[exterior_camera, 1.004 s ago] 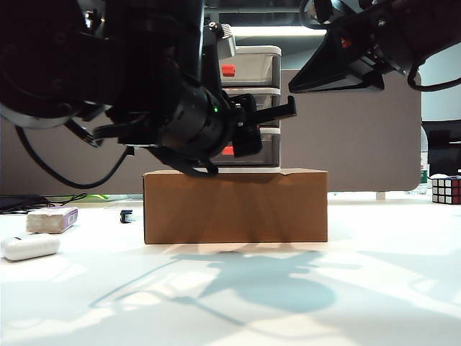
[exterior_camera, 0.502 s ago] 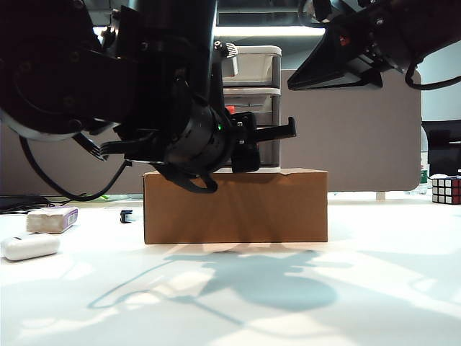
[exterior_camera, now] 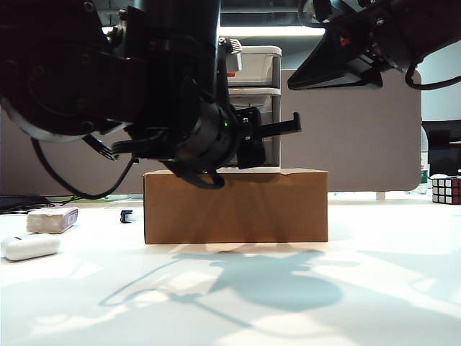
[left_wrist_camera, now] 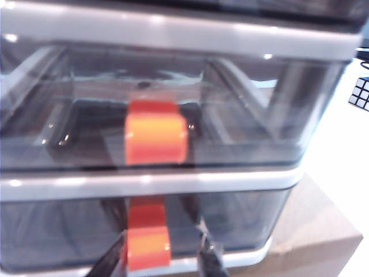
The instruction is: Open the third layer of the drawer on the table, pick up the earphone case on the table and put it in, and finally close the drawer.
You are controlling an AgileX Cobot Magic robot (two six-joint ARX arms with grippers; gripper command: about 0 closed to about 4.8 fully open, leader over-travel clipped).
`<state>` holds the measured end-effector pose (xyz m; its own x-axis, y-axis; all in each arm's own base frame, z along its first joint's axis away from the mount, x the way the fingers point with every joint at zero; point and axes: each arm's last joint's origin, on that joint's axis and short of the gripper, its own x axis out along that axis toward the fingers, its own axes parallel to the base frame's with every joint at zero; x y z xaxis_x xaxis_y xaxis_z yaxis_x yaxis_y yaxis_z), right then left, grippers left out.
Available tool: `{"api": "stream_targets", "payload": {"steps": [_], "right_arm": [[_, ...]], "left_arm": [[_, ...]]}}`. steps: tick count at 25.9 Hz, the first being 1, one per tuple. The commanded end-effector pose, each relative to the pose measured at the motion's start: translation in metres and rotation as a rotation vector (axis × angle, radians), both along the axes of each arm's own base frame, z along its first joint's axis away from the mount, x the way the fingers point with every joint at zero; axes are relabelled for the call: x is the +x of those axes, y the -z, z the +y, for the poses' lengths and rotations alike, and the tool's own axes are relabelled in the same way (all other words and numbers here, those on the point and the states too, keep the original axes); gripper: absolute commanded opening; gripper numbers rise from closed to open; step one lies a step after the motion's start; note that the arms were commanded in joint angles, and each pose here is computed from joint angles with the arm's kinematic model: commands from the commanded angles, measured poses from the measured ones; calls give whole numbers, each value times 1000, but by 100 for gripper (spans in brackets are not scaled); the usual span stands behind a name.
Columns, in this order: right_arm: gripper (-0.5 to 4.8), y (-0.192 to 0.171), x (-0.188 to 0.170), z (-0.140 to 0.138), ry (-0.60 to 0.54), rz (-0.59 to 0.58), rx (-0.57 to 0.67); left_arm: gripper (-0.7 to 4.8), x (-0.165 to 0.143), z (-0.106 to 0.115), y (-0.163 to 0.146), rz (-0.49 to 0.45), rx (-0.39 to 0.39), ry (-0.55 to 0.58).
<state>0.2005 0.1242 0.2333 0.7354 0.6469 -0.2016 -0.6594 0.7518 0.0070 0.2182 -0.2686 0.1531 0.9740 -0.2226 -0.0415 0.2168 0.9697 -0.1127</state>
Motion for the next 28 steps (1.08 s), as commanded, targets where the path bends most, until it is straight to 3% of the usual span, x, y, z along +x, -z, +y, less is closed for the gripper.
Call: {"api": "stream_targets", "payload": {"steps": [1, 9, 11, 17, 25, 28], "right_arm": [[-6, -4, 1, 0, -4, -24, 11], [-6, -5, 1, 0, -4, -26, 12], [-6, -5, 1, 0, -4, -26, 12], [-6, -6, 1, 1, -4, -37, 19], [-6, -6, 1, 1, -4, -39, 19], [-6, -6, 1, 1, -6, -52, 8]], "left_arm": [[148, 6, 2, -5, -17, -9, -19], [144, 9, 5, -4, -11, -1, -30], [111, 9, 5, -3, -7, 4, -29], [79, 11, 5, 2, 3, 15, -10], [77, 11, 5, 2, 3, 15, -12], [46, 11, 5, 2, 3, 15, -12]]}}
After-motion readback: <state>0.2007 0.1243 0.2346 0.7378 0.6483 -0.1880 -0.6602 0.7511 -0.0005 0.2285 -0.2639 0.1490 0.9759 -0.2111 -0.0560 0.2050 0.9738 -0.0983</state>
